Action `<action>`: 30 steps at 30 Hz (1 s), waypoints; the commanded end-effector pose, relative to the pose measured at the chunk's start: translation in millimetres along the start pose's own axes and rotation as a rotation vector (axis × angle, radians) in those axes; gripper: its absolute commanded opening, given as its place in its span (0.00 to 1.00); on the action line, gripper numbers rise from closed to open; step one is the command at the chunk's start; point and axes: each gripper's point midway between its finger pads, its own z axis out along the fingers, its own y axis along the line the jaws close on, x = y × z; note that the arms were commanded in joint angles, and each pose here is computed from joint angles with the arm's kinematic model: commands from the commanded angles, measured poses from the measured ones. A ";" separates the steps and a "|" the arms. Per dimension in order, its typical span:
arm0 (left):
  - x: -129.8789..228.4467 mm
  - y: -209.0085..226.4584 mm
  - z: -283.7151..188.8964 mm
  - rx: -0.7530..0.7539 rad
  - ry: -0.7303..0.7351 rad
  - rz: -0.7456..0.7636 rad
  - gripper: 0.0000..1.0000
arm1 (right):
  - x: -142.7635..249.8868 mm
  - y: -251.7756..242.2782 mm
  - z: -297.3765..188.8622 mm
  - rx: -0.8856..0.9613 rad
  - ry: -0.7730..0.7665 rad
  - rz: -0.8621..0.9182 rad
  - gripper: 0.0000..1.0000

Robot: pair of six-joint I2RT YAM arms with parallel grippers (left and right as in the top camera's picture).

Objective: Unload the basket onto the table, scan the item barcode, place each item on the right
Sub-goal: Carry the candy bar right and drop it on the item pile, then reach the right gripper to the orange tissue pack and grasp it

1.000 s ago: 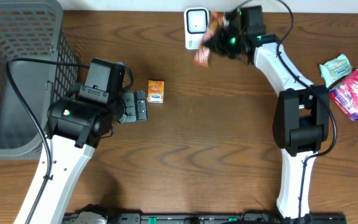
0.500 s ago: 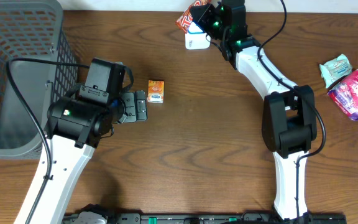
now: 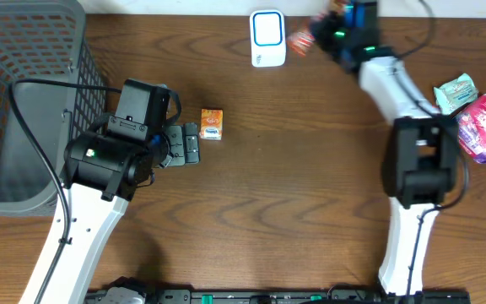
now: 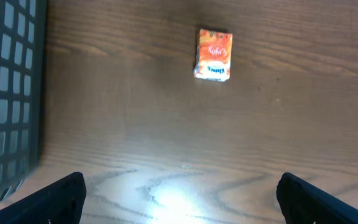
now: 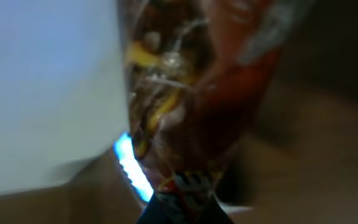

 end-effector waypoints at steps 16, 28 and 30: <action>-1.0 2.9 0.8 -0.012 0.001 0.001 0.98 | -121.9 -226.4 -231.9 0.593 -0.073 0.096 0.98; -1.0 2.9 0.8 -0.012 0.001 0.001 0.98 | -43.6 -118.4 -171.0 0.158 0.256 -0.052 0.99; -1.0 2.9 0.8 -0.012 0.001 0.001 0.98 | -16.5 -102.0 -156.9 0.150 0.325 -0.091 0.99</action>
